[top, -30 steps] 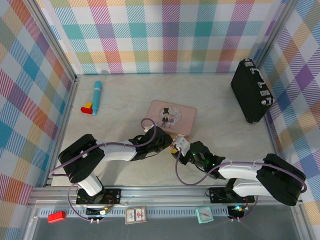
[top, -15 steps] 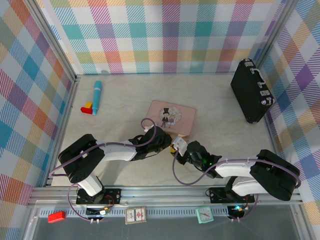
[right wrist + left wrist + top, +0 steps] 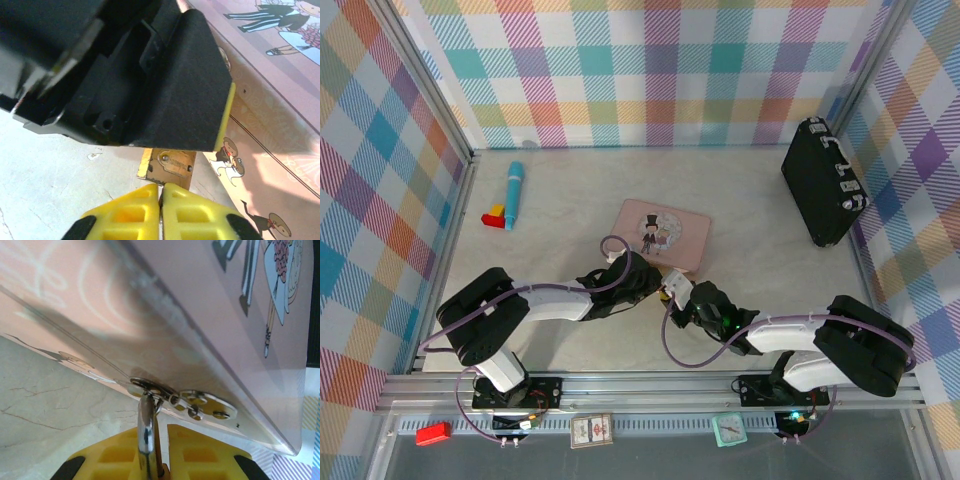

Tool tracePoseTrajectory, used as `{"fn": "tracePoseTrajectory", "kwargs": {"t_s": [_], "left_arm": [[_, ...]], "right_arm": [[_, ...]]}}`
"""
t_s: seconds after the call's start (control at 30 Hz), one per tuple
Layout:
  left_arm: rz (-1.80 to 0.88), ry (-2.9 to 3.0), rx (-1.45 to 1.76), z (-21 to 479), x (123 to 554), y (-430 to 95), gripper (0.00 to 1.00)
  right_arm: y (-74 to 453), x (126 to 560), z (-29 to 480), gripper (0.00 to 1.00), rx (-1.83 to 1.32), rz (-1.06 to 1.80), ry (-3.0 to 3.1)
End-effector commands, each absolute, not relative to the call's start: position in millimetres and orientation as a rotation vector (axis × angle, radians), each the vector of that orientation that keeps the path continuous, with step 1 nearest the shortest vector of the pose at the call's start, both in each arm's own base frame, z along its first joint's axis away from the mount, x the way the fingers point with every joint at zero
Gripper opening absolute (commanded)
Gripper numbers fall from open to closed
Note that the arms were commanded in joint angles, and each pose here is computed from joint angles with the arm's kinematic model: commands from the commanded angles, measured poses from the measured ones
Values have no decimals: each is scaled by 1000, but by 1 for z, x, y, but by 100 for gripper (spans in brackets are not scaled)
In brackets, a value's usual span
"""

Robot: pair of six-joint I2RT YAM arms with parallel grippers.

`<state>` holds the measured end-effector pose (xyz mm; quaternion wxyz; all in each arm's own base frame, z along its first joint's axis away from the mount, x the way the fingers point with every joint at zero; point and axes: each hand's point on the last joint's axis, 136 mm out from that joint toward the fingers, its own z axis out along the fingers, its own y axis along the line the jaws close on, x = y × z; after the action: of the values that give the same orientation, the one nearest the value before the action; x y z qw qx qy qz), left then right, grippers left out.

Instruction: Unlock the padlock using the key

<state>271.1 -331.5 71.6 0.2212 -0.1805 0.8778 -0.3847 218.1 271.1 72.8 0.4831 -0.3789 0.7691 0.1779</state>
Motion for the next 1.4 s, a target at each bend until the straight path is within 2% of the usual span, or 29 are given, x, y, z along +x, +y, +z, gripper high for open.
{"fn": "tracePoseTrajectory", "kwargs": {"t_s": [0.0, 0.1, 0.23, 0.63, 1.1, 1.37], "left_arm": [[-1233, 2318, -450, 109, 278, -352, 0], [-1234, 2320, -451, 108, 277, -352, 0], [-1243, 2314, -459, 107, 277, -352, 0], [-1276, 2292, -454, 112, 278, -355, 0], [-1294, 2289, -451, 112, 279, -357, 0], [-1322, 2282, -438, 117, 278, -362, 0]], "right_arm": [[280, 223, 93, 6, -835, 506, 1846], [286, 213, 101, 0, -799, 630, 1857], [298, 198, 106, 0, -770, 813, 1893], [271, 215, 84, 0, -376, 935, 2080], [273, 213, 71, 0, -405, 949, 2100], [283, 212, 69, 7, -525, 920, 2108]]}}
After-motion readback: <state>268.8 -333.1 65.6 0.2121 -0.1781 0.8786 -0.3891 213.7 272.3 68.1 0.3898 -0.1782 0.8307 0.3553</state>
